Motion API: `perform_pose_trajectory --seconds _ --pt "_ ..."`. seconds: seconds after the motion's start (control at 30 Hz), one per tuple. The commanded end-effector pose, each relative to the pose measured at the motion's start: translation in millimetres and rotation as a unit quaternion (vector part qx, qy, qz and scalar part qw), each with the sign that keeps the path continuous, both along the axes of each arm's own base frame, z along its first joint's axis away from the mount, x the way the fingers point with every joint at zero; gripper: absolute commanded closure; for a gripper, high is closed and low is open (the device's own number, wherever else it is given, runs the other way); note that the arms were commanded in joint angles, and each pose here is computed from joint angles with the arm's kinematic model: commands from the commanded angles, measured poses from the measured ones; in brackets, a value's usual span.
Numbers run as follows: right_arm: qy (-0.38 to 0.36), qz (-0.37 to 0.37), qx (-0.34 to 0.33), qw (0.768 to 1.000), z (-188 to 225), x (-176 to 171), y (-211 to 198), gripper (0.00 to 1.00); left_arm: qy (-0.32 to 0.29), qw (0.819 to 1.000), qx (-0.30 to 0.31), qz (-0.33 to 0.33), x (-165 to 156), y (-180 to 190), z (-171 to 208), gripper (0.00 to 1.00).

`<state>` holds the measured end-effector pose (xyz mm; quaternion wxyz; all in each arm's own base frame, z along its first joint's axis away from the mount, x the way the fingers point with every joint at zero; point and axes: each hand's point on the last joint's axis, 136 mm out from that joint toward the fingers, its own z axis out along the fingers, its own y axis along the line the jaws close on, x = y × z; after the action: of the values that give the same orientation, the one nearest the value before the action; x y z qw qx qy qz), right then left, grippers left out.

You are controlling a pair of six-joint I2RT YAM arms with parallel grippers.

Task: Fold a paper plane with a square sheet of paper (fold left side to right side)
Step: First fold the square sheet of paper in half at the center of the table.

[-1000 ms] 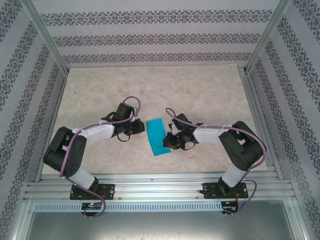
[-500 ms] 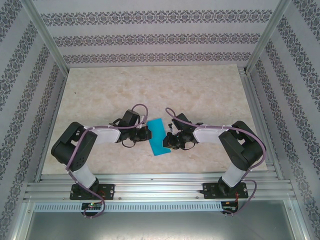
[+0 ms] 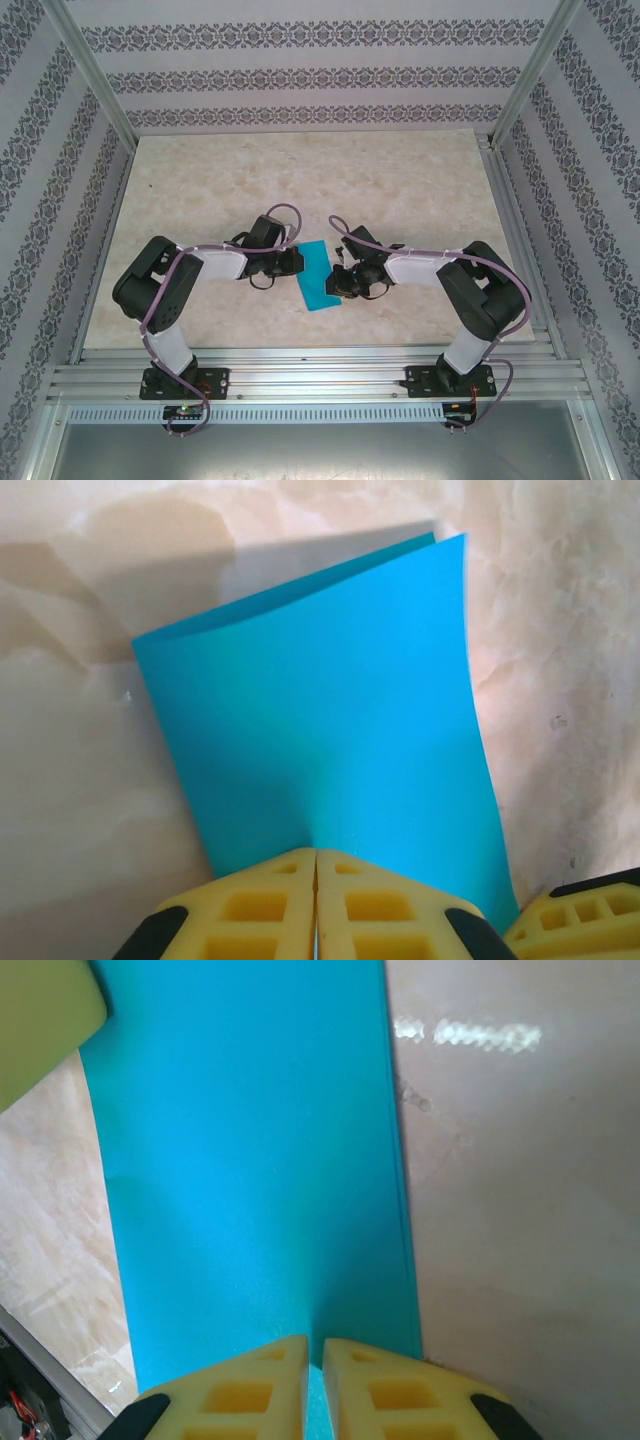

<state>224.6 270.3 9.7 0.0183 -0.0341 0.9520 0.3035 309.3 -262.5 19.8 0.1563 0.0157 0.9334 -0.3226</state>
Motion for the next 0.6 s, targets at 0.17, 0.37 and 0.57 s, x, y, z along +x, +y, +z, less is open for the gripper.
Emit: perform_pose_trajectory --seconds 0.17,0.37,0.57 --pt "0.033 -0.002 -0.103 0.994 -39 -21 -35 0.85 -0.018 0.998 0.063 0.002 9 14 -15 0.90" --pt "0.037 -0.002 -0.108 0.993 -41 -23 -38 0.85 -0.028 0.997 0.077 0.013 19 25 -10 0.88" --pt "0.036 -0.002 -0.107 0.994 -41 -23 -37 0.85 -0.041 0.996 0.076 0.027 37 31 -4 0.86"
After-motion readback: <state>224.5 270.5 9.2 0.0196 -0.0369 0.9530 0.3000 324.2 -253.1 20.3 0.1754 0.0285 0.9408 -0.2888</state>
